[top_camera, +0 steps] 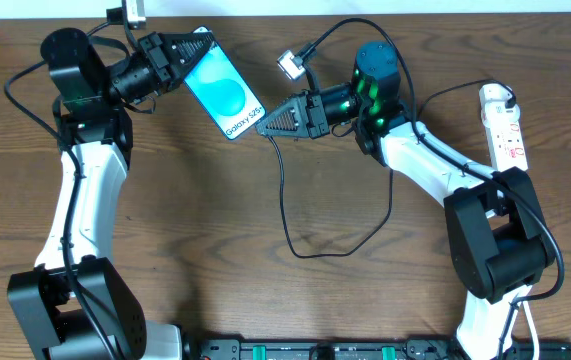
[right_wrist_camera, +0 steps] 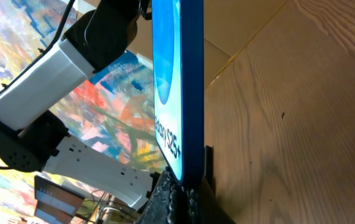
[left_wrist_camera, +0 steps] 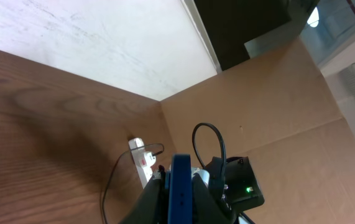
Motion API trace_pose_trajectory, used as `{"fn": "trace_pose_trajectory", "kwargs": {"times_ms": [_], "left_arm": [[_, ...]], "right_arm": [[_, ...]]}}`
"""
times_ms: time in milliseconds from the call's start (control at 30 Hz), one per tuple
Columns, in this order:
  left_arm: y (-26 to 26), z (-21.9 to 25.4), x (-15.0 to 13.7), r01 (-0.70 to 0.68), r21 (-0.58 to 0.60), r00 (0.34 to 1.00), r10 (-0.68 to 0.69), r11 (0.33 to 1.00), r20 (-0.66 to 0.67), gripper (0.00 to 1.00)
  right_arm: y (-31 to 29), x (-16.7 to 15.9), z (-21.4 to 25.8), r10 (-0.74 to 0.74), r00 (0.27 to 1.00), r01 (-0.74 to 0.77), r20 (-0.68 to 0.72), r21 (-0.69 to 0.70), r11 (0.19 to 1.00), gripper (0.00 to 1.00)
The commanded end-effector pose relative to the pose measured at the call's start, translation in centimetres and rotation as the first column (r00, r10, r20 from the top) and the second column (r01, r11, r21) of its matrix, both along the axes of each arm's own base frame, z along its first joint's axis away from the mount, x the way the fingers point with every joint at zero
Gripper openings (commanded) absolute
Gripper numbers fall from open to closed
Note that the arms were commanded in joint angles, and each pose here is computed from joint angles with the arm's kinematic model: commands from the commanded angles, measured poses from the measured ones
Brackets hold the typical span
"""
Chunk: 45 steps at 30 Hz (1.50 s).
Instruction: Plug charger to phone and switch on socket
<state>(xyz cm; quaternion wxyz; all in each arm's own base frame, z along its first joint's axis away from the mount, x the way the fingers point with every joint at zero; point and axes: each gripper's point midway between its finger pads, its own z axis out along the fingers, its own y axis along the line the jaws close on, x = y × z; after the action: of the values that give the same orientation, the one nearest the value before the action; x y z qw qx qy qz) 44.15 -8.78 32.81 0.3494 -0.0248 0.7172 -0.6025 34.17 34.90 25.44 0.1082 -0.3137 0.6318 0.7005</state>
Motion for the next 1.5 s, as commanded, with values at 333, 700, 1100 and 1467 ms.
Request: {"fn": "trace_pose_trajectory", "kwargs": {"times_ms": [333,700,1100,1467], "left_arm": [[4.4,0.8,-0.6,-0.032,-0.08,0.996,0.025,0.996,-0.091,0.07],[4.7,0.8,-0.8,-0.026,-0.083,0.995,0.018,0.996,-0.095,0.07],[4.7,0.8,-0.8,-0.023,-0.079,0.996,0.016,0.997,-0.088,0.08],[4.6,0.8,-0.8,-0.022,-0.079,0.996,0.015,0.997,-0.088,0.07]], "right_arm": [[0.2,3.5,-1.0,-0.181,0.983,0.181,0.011,-0.027,0.983,0.01],[-7.8,8.5,-17.9,-0.735,0.677,0.524,0.038,-0.727,0.445,0.01],[-23.1,6.1,-22.5,-0.797,0.47,0.357,0.378,-0.908,-0.22,0.01],[-21.4,4.0,-24.1,-0.813,0.463,0.308,0.354,-0.924,-0.228,0.48]]}}
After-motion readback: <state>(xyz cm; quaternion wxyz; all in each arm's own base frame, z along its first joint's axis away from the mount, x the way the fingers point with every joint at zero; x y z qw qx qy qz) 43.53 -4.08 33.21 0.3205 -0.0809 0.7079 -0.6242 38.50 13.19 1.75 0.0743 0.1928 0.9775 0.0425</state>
